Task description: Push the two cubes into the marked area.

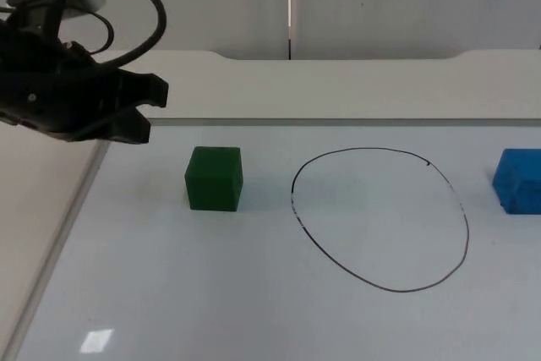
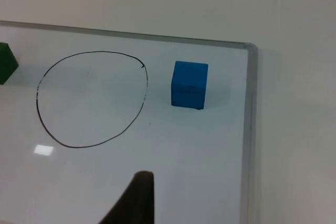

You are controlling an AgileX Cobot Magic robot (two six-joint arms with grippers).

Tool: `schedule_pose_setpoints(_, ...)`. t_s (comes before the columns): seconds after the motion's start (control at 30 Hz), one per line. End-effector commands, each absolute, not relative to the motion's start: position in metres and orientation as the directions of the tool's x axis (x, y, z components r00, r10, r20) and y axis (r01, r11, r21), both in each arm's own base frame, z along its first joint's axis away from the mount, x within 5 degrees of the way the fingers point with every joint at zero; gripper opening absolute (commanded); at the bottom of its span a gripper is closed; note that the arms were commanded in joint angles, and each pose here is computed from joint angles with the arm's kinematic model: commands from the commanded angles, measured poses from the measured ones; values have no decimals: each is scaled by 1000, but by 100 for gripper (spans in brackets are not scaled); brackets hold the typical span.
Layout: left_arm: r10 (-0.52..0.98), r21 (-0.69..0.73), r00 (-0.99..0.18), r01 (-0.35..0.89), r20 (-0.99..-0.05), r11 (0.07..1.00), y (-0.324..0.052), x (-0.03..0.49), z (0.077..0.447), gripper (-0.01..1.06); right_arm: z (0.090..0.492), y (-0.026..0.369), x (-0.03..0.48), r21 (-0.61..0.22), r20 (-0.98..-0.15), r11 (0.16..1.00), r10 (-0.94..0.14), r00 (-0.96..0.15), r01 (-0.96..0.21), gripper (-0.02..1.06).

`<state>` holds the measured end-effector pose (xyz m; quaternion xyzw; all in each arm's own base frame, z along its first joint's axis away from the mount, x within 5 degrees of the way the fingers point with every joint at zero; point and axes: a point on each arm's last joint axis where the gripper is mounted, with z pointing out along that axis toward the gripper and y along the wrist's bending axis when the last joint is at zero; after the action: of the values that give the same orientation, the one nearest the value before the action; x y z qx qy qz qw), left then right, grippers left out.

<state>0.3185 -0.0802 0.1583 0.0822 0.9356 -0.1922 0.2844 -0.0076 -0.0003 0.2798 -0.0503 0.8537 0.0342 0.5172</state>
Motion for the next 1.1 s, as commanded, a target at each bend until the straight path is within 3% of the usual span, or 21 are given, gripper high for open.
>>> schedule_pose_setpoints(0.0, 43, -324, -832, 263, -553, 909, -84, 327, 152, 0, 280, 0, -7, -7, -888, 992, -63, -455, -124, 105)
schedule_pose_setpoints(0.6, 52, -349, -892, 229, -450, 909, -91, 359, 95, 0, 280, 0, -7, -7, -888, 992, -63, -455, -124, 105)
schedule_pose_setpoints(1.07, 97, -285, -870, 261, -483, 922, -105, 360, 92, 0, 280, 0, -7, -7, -888, 992, -63, -455, -124, 105)
